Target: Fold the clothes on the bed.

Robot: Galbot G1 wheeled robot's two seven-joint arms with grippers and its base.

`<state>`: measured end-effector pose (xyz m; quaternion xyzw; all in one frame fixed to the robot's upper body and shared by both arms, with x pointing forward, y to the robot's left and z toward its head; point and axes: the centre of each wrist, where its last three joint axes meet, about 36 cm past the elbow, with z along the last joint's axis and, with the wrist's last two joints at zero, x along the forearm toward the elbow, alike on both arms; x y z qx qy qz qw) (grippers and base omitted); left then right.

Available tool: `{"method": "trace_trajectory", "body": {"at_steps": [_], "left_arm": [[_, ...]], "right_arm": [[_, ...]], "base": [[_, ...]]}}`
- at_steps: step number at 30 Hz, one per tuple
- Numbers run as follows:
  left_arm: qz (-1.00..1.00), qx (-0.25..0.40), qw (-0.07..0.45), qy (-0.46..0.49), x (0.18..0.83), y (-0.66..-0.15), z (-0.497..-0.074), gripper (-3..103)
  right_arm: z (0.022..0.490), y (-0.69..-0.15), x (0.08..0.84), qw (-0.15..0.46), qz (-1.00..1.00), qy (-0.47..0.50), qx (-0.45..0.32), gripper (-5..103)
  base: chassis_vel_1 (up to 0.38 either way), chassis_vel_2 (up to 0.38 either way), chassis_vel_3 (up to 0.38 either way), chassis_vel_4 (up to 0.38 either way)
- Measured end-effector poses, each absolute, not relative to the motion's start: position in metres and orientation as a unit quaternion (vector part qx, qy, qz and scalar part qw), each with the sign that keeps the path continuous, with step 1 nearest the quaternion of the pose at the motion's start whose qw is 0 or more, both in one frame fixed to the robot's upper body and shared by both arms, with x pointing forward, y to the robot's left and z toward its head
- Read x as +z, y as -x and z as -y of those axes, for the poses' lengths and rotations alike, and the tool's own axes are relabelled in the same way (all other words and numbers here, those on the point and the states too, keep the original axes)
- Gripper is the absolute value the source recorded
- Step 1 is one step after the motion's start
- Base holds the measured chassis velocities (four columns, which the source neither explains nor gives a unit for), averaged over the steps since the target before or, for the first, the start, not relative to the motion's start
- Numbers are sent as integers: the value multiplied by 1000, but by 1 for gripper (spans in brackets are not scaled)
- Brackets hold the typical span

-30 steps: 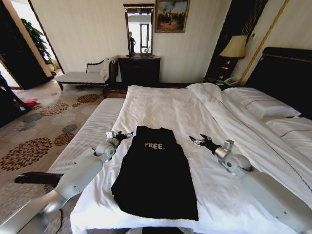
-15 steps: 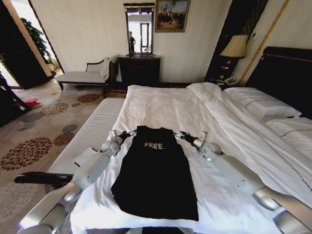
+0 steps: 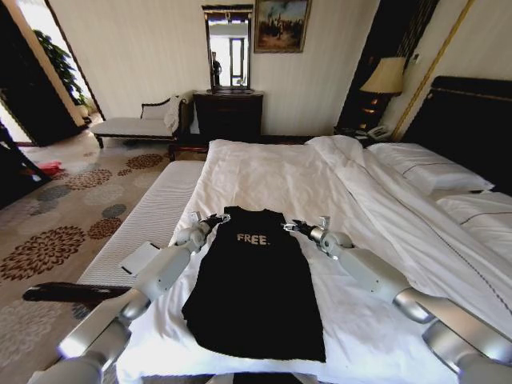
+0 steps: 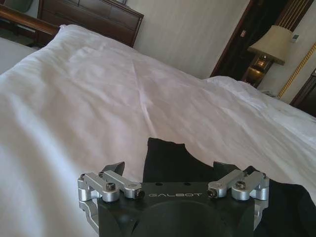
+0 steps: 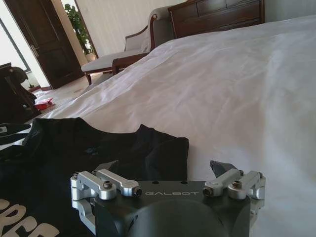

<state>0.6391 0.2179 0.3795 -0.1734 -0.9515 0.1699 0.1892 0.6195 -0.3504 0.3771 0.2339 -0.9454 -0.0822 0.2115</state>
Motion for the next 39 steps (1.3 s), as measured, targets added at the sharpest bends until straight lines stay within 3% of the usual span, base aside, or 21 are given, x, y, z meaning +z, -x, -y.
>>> {"method": "trace_trajectory", "body": {"at_steps": [18,29,39], "left_arm": [[948,181,201,166,375,-659,-199,100],[946,194,199,169,365,-658,-186,100],[946,208,192,157,363,-662,-188,100]], "right_arm": [[323,-652,374,221,943,-242,-62,100],[332,-657,362,238,944,-223,-51,101],[318,-658,356,238,941,-233,-56,68]], "base": [[0,0,0,0],[0,0,0,0],[0,0,0,0]]}}
